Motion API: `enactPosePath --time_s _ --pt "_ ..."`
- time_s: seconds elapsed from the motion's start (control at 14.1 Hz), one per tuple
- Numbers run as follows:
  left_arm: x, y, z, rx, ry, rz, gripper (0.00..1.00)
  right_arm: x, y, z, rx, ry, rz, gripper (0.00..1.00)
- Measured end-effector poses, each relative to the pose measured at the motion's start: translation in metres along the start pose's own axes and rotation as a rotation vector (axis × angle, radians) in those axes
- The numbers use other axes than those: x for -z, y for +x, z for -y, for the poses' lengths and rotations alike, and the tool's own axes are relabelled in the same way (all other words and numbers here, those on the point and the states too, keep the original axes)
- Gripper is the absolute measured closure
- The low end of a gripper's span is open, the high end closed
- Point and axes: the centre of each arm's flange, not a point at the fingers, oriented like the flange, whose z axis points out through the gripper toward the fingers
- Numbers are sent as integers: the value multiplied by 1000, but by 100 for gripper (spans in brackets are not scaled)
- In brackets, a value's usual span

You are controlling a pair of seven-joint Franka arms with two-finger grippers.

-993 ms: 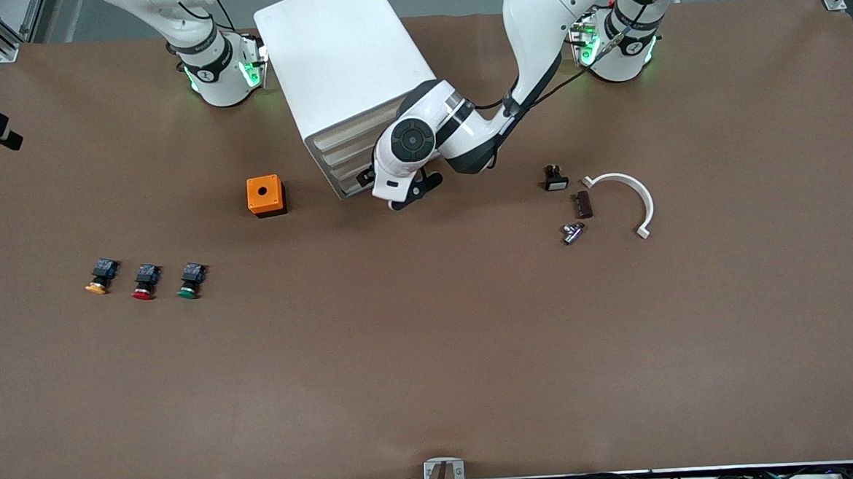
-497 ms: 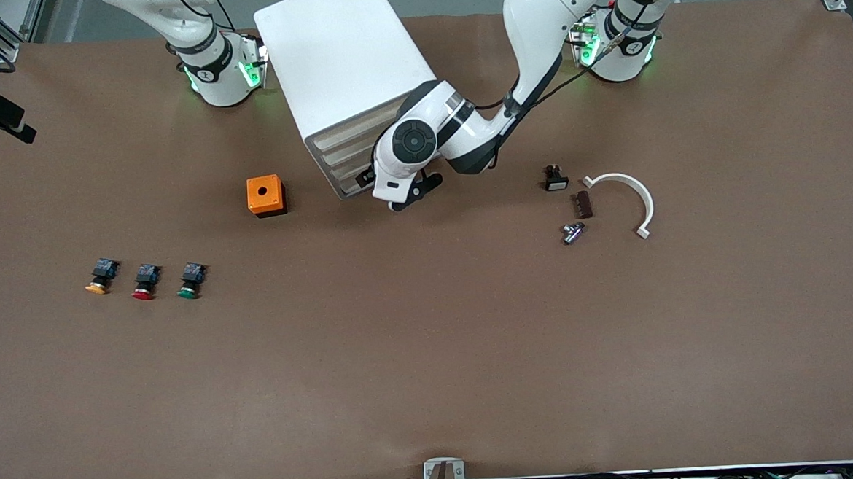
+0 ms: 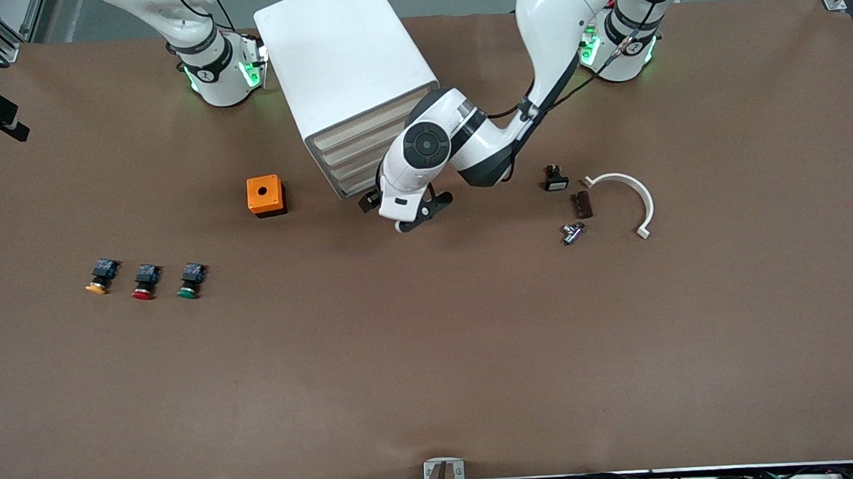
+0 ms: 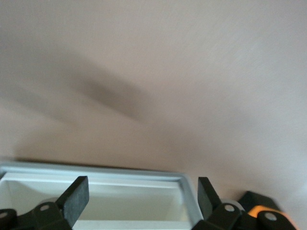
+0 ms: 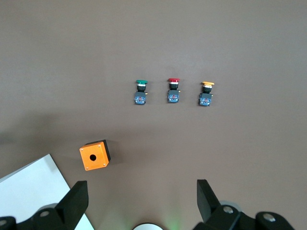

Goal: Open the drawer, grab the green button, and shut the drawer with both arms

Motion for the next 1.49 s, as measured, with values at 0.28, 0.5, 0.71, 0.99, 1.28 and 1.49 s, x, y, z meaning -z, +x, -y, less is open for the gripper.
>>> enactPosePath --time_s 0.28,0.5,0.71,0.99,1.28,1.49 --pt "105 37 3 43 -55 -41 0 -1 -1 -3 8 -1 6 0" --pt "173 45 18 52 -54 -64 0 -2 -1 1 16 -3 11 0" --pt "206 59 39 5 13 -76 0 -3 -1 3 20 -3 14 0" --pt "247 81 75 -105 121 -52 0 -4 -1 5 23 -4 18 0" --pt "303 109 122 -234 186 -18 0 -5 -1 10 17 -4 20 0" --pt "340 134 163 -332 216 16 0 -6 0 24 10 -5 22 0"
